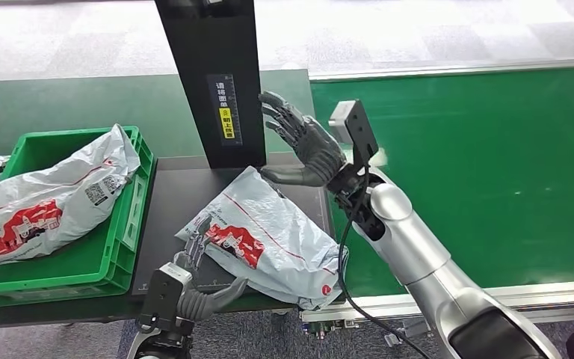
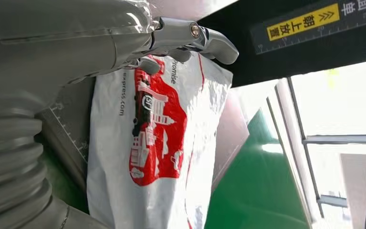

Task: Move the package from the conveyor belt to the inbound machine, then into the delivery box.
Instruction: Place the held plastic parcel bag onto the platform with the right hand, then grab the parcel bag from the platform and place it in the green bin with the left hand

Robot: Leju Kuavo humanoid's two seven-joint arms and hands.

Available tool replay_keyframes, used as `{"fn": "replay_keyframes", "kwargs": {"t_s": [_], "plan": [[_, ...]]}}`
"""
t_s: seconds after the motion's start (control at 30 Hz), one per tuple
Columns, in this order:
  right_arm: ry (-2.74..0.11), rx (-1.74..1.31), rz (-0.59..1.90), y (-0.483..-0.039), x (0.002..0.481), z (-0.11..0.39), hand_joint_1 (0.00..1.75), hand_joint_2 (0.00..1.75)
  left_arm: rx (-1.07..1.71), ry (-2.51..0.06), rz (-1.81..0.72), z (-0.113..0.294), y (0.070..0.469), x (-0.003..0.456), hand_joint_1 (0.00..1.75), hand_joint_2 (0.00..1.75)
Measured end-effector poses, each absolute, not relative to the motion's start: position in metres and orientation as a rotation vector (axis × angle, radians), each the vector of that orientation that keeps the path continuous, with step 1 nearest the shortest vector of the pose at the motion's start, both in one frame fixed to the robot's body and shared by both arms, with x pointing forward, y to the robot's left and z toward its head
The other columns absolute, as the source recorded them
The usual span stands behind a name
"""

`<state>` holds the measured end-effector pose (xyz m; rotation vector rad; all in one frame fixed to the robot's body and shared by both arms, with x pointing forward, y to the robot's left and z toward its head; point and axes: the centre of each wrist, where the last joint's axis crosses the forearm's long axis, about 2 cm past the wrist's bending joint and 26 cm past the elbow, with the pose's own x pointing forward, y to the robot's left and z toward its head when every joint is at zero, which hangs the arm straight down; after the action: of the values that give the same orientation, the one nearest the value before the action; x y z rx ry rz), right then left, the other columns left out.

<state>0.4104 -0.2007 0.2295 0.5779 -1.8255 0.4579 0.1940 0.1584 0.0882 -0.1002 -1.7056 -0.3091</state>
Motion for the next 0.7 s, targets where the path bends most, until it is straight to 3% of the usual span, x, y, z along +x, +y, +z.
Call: {"fn": "replay_keyframes", "kwargs": {"t_s": [0.43, 0.7], "plan": [[-1.829, 0.576, 0.346, -0.229, 0.35, 0.18, 0.0, 1.75, -0.069, -1.7, -0.315, 0.091, 0.163, 0.186, 0.0, 1.75], [-1.843, 0.56, 0.271, -0.246, 0.329, 0.167, 0.0, 1.75, -0.071, -1.693, -0.529, 0.099, 0.154, 0.189, 0.0, 1.75]]}}
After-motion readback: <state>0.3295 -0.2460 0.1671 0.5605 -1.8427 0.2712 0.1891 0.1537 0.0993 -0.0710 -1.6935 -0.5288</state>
